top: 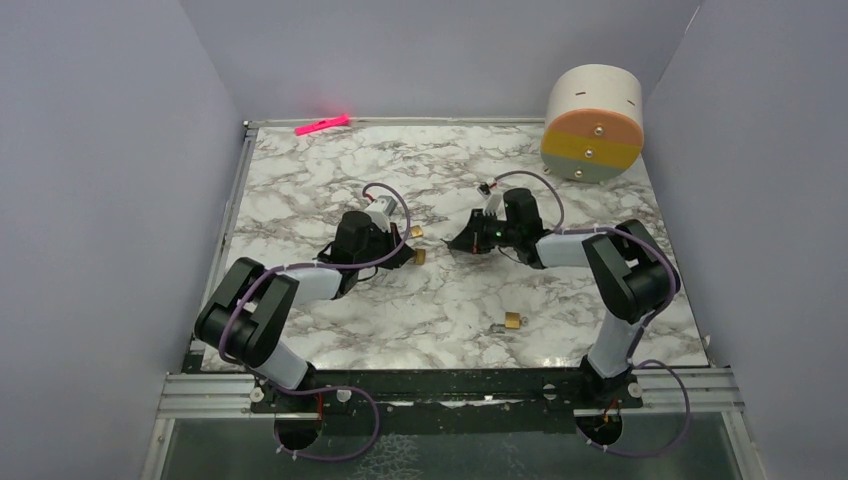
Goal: Lock with the key
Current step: Place the lock at the center of the board.
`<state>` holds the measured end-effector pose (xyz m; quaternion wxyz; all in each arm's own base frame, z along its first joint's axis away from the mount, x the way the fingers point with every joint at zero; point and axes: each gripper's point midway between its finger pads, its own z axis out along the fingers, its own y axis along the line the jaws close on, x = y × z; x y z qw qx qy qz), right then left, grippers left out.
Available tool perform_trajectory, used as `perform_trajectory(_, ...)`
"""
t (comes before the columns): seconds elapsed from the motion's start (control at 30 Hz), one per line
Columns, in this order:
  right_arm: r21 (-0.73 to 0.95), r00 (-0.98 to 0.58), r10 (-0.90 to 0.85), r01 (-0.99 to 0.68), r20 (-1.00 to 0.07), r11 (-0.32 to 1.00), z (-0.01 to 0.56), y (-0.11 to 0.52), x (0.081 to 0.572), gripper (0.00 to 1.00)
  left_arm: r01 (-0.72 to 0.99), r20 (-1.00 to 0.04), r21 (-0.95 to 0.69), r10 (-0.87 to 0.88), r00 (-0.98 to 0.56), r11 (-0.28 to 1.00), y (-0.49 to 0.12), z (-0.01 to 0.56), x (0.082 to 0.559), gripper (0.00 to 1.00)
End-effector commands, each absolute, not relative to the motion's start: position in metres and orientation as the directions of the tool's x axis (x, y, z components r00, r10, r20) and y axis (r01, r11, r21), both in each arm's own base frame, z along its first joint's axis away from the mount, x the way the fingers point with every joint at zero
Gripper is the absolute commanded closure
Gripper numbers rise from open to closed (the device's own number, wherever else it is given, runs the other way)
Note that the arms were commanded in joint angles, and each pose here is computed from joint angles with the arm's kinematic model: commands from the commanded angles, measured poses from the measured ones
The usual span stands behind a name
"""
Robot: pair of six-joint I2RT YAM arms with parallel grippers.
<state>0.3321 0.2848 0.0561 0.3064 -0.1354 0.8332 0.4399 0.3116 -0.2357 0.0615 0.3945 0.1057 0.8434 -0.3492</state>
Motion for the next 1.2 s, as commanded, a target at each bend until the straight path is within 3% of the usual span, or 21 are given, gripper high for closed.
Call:
perform_trajectory(0.0, 0.634, -0.772, 0.017, -0.509, -0.636, 0.582, 0.052, 0.292, 0.335, 0.99, 0.523, -0.781, -0.5, -0.097, -0.618, 0.691, -0.25, 0.081, 0.321, 1.0)
perform_trajectory(0.7, 0.623, -0.801, -0.087, -0.524, -0.592, 0.581, 0.025, 0.306, 0.298, 0.99, 0.458, -0.731, -0.51, -0.086, -0.677, 0.728, -0.236, 0.048, 0.303, 1.0)
perform_trajectory(0.9, 0.624, -0.812, -0.093, -0.51, -0.576, 0.592, 0.017, 0.302, 0.291, 0.89, 0.436, -0.729, -0.486, -0.077, -0.68, 0.757, -0.228, 0.043, 0.299, 0.99)
perform_trajectory(1.1, 0.615, -0.809, -0.1, -0.515, -0.58, 0.597, 0.018, 0.301, 0.291, 0.84, 0.382, -0.728, -0.449, -0.083, -0.68, 0.808, -0.215, 0.035, 0.302, 0.84)
perform_trajectory(1.17, 0.608, -0.801, -0.095, -0.52, -0.591, 0.599, 0.021, 0.3, 0.292, 0.76, 0.369, -0.731, -0.437, -0.085, -0.677, 0.82, -0.211, 0.034, 0.304, 0.79)
